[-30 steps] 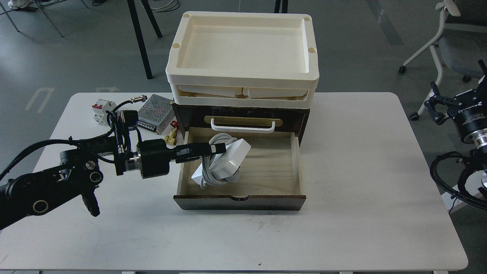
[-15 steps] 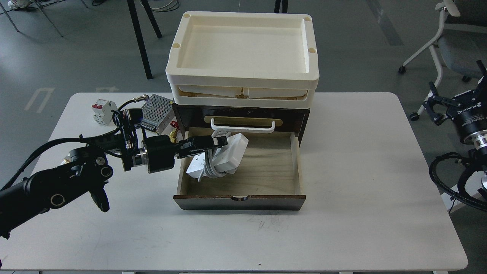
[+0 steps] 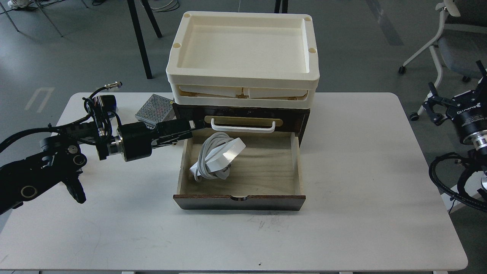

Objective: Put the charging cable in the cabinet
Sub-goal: 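Withdraw the left gripper from the drawer toward the table edge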

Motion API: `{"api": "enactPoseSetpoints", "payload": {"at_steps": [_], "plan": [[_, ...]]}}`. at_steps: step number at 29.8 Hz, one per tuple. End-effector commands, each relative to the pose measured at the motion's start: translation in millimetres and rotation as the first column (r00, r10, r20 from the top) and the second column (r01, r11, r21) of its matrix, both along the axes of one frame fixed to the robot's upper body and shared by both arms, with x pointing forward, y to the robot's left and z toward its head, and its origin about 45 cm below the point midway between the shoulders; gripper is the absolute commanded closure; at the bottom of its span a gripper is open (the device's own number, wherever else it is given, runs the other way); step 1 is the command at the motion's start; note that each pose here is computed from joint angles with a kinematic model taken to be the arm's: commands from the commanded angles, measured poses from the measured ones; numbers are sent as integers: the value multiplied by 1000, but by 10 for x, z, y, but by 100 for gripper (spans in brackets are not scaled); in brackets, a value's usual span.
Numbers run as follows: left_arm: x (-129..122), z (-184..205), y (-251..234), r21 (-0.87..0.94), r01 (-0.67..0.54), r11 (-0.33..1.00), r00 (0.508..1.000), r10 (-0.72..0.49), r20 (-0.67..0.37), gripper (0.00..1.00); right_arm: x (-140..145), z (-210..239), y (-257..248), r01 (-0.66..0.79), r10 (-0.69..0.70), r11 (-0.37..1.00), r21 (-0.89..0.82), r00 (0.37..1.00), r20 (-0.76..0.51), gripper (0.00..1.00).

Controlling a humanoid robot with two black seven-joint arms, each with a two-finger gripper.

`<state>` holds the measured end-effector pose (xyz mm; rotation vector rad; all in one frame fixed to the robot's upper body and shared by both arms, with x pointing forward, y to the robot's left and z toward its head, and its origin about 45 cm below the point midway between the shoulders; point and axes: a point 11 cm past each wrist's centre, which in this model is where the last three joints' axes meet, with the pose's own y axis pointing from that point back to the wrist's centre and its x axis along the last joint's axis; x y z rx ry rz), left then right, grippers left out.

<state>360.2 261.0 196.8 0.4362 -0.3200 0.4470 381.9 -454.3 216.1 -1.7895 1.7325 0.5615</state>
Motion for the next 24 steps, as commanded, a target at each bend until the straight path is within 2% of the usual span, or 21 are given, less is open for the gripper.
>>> {"api": "enactPoseSetpoints", "payload": {"at_steps": [1,4,6,9,12,15,17,18,19,24], "plan": [[10,25,2,-11,-3,1000,1000,3,-2,2,0,-5,6,0,0,1000,2,1000,-1,0],[45,92,59,-31,-28,999,1000,28,4,2,4,1,7,-1,1,1000,2,1000,1,0],[160,329,230,-103,-102,990,994,105,28,2,4,1,7,-1,1,1000,2,1000,1,0],[357,832,659,-300,-261,917,957,286,40,1,19,27,38,-10,10,1000,5,1000,9,0],[503,1173,1376,-509,-463,726,855,517,-41,1,90,131,76,-22,22,1000,0,999,33,0],[525,1209,2140,-675,-614,409,686,699,-201,1,261,374,168,-42,42,999,-5,995,90,0],[486,1113,2479,-725,-653,222,589,751,-300,1,387,551,276,-63,63,998,-1,989,134,0],[484,1033,2527,-733,-660,163,563,754,-339,1,431,595,358,-80,77,997,9,986,150,0],[507,940,2508,-739,-663,117,549,747,-374,1,491,655,464,-99,94,995,23,981,172,0],[610,720,2208,-736,-669,100,574,698,-427,1,587,793,730,-167,154,985,37,962,223,0]]}}
